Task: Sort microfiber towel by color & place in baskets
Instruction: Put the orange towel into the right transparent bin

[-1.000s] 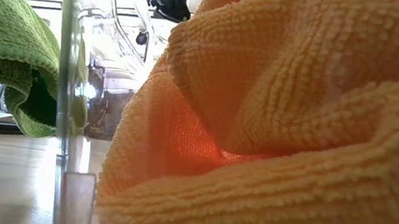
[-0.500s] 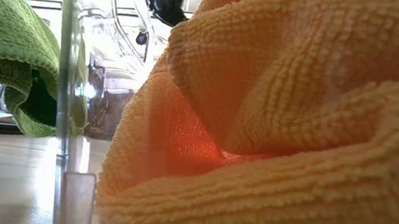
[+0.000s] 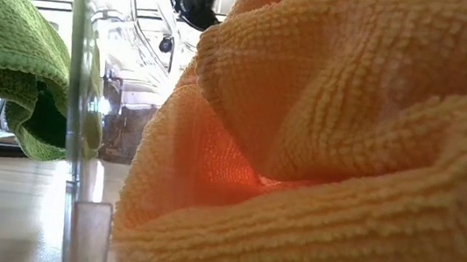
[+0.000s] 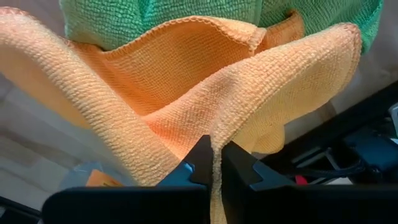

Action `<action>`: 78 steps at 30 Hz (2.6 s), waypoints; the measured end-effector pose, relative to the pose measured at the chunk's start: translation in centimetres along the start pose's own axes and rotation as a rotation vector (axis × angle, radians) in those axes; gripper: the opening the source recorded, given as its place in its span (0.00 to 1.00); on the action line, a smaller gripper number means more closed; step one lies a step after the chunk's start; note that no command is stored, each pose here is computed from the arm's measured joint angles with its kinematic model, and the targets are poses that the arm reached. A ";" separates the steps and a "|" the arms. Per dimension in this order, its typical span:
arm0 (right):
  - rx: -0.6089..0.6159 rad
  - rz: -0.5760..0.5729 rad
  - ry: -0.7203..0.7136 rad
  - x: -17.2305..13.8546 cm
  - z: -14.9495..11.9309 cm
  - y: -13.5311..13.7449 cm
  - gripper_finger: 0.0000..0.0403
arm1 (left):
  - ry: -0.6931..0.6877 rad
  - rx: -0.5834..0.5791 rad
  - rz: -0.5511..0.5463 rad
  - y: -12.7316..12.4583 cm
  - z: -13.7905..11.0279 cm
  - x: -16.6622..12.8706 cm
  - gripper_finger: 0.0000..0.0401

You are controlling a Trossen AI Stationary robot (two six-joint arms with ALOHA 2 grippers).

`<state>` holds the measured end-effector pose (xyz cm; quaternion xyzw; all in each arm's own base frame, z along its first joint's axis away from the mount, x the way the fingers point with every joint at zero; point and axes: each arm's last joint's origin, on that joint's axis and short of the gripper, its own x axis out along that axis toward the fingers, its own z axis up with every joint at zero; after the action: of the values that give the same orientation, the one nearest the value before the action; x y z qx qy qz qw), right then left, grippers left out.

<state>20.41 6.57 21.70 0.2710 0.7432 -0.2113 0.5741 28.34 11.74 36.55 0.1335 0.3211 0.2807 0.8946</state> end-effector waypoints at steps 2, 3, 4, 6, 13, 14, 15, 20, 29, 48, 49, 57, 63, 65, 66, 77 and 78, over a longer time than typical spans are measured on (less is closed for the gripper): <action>0.001 0.000 -0.006 -0.1 0.1 0.0 0.02 | 0.000 -0.005 0.000 0.0 0.0 0.0 0.29; -0.001 0.002 -0.013 -0.3 0.1 0.1 0.02 | 0.001 -0.012 -0.001 0.0 0.0 0.0 0.29; -0.009 0.007 -0.022 -0.6 0.1 0.2 0.02 | 0.003 -0.019 -0.001 0.0 0.0 0.0 0.29; -0.040 0.011 -0.062 -1.3 0.1 0.4 0.02 | 0.004 -0.041 -0.002 0.0 0.0 0.0 0.29; -0.178 -0.036 -0.251 -5.8 -0.3 0.5 0.02 | 0.018 -0.252 -0.014 -0.4 -0.1 -0.1 0.29; -0.194 -0.049 -0.284 -6.5 -0.5 0.4 0.02 | 0.018 -0.287 -0.017 -0.5 -0.1 -0.2 0.29; -0.207 -0.063 -0.321 -7.3 -0.6 0.3 0.02 | 0.019 -0.317 -0.022 -0.7 0.0 -0.2 0.29; -0.243 -0.090 -0.476 -10.8 -1.2 0.0 0.02 | 0.011 -0.425 -0.054 -1.8 0.3 -0.6 0.29; -0.348 -0.074 -0.692 -15.7 -2.1 0.0 0.02 | -0.002 -0.525 -0.129 -4.2 1.0 -1.7 0.29; -0.490 0.111 -0.893 -20.1 -5.6 1.5 0.02 | 0.033 -0.635 -0.099 -5.9 0.8 -1.2 0.29; -0.509 0.137 -0.909 -20.4 -6.1 1.8 0.02 | 0.037 -0.641 -0.099 -5.9 0.7 -1.2 0.29; -0.627 0.333 -1.011 -21.6 -9.3 4.0 0.02 | 0.084 -0.646 -0.114 -7.6 0.5 0.0 0.29; -0.694 0.472 -1.097 -22.8 -10.9 5.3 0.02 | 0.132 -0.619 -0.123 -9.2 0.1 1.3 0.29; -0.715 0.508 -1.131 -23.4 -11.2 5.7 0.02 | 0.154 -0.605 -0.122 -9.6 -0.1 1.8 0.29; -0.718 0.523 -1.140 -23.7 -11.4 5.9 0.02 | 0.160 -0.600 -0.123 -9.9 -0.2 2.0 0.29; -0.767 0.552 -1.179 -25.2 -11.4 9.9 0.02 | 0.180 -0.483 -0.134 -10.7 -0.5 2.7 0.29; -0.776 0.556 -1.184 -25.4 -11.4 10.4 0.02 | 0.180 -0.473 -0.135 -10.7 -0.5 2.7 0.29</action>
<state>23.68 17.57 49.11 0.0684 0.2367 0.1074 0.9632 34.17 4.73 30.34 -0.1265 0.3329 0.2983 0.8856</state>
